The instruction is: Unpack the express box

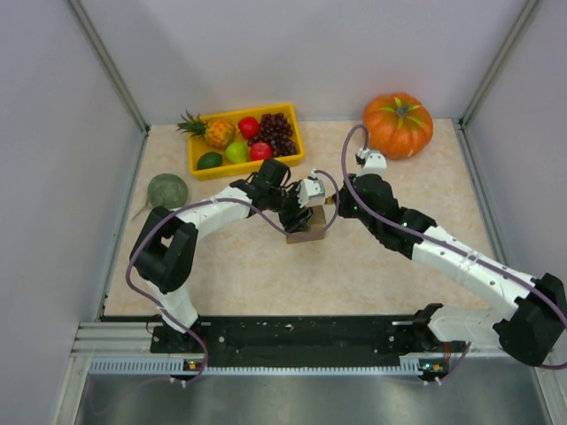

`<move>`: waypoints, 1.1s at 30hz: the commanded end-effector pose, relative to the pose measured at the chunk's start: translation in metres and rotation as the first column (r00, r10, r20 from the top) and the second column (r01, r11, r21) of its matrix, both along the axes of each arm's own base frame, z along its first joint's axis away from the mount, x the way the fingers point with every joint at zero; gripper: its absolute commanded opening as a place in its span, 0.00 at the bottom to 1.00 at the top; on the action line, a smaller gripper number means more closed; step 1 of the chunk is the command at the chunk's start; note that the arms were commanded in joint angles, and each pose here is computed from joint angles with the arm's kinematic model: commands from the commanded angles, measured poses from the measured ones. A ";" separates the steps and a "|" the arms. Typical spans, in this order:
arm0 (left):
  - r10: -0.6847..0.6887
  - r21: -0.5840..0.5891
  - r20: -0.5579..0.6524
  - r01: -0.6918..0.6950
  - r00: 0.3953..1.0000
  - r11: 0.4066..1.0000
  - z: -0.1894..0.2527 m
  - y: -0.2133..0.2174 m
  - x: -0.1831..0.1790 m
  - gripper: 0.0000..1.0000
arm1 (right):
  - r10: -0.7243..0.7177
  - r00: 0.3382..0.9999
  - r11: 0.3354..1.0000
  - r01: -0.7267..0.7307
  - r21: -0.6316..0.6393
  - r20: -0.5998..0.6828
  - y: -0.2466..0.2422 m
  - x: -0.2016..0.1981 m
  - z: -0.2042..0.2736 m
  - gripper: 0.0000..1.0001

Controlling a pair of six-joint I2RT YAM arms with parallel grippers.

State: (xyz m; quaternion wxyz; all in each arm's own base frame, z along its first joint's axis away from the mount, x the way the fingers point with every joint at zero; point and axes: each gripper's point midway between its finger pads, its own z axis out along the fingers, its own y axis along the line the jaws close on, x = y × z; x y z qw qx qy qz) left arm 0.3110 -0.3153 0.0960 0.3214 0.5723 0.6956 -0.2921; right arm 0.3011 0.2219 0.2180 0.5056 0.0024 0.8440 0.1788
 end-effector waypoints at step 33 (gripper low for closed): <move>-0.016 0.053 -0.081 0.020 0.997 0.998 -0.018 0.001 -0.013 0.20 | 0.007 0.995 0.999 -0.012 -0.045 -0.102 0.007 0.001 -0.039 0.00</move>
